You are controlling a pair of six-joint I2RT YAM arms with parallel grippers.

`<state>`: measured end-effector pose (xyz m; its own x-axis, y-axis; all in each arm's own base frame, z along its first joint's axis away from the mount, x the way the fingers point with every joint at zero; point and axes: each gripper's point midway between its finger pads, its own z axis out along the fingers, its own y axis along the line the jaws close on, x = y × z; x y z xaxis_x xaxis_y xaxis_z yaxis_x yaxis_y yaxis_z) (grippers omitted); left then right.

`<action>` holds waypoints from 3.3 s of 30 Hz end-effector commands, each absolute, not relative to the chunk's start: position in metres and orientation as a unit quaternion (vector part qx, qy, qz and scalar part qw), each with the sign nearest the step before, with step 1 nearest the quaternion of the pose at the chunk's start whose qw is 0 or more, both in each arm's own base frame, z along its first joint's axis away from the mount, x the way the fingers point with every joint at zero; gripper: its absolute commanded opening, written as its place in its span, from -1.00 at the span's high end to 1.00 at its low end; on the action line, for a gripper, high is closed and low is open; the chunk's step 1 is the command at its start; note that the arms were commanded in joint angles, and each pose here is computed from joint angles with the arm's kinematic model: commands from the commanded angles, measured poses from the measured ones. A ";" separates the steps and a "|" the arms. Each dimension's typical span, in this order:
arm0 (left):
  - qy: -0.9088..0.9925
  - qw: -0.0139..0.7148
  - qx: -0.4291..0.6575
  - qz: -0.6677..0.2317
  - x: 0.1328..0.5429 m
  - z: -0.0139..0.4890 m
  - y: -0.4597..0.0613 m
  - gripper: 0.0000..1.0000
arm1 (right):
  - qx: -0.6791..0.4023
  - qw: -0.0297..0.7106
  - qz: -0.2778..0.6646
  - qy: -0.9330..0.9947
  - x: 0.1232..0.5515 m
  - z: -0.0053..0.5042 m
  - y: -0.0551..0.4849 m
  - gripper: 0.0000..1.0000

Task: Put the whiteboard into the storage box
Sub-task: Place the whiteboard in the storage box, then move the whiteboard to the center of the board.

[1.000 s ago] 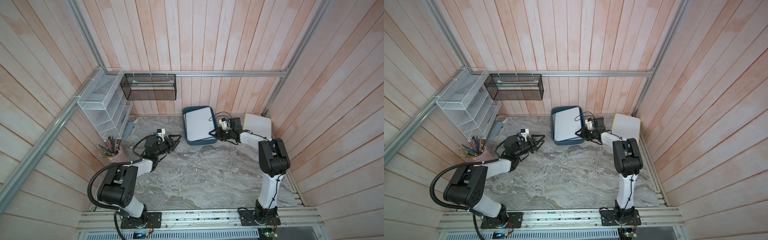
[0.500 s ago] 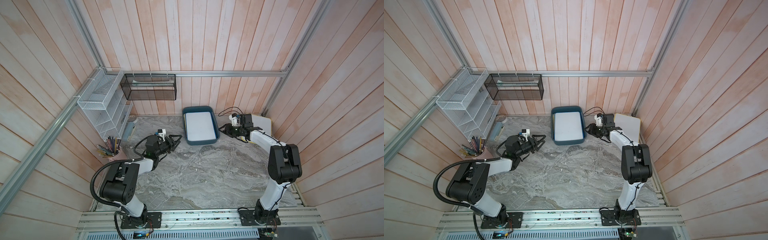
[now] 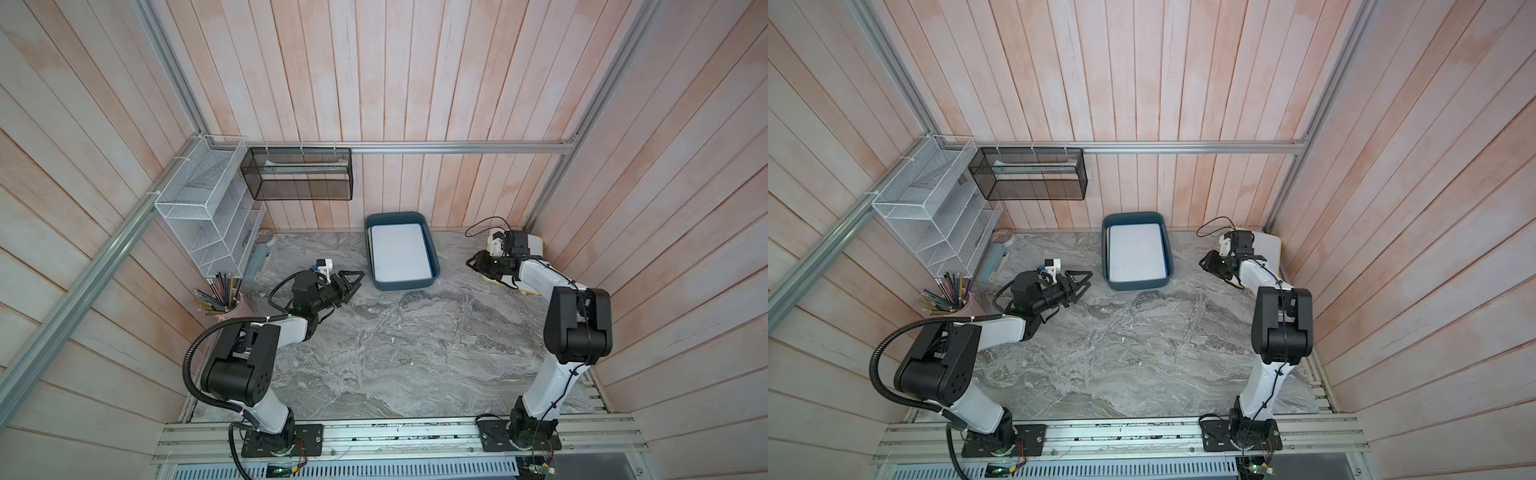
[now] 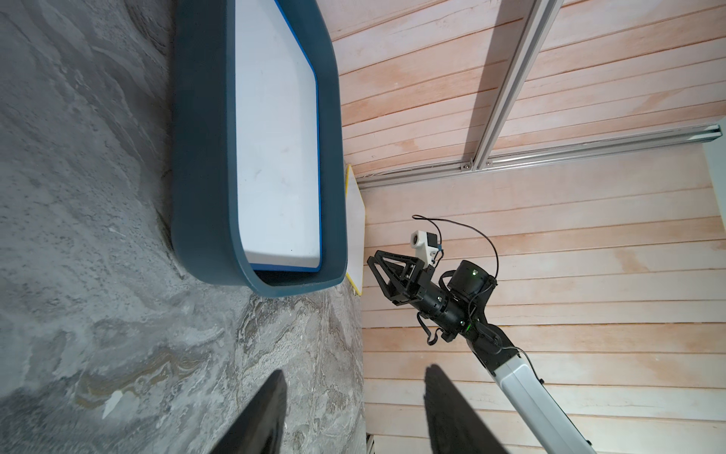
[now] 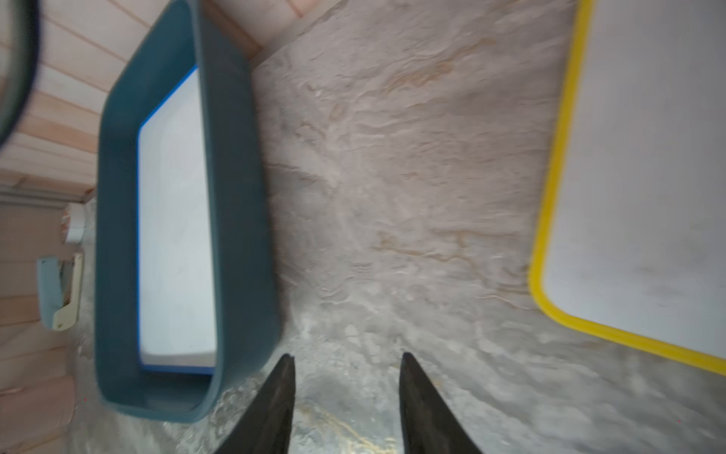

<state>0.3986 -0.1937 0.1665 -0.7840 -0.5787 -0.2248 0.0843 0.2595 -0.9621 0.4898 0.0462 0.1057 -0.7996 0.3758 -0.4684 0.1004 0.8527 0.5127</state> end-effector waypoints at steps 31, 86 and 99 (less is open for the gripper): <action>0.760 0.300 -0.140 -0.559 0.393 0.165 -0.190 -0.16 | 0.127 0.194 0.100 0.968 0.498 0.035 -0.009 0.09; 0.753 0.291 -0.137 -0.575 0.398 0.147 -0.200 -0.16 | 0.011 -0.042 0.248 0.968 0.232 -0.020 0.224 0.10; 0.761 0.293 -0.143 -0.561 0.383 0.141 -0.194 -0.16 | -0.072 -0.125 0.294 0.945 0.134 -0.014 0.312 0.10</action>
<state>0.3883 -0.1943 0.1359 -0.7943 -0.5514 -0.2552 0.0796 0.3220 -0.9434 0.1827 0.3414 0.0323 -0.9728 -0.2279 -0.0422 -0.1922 0.6913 0.6965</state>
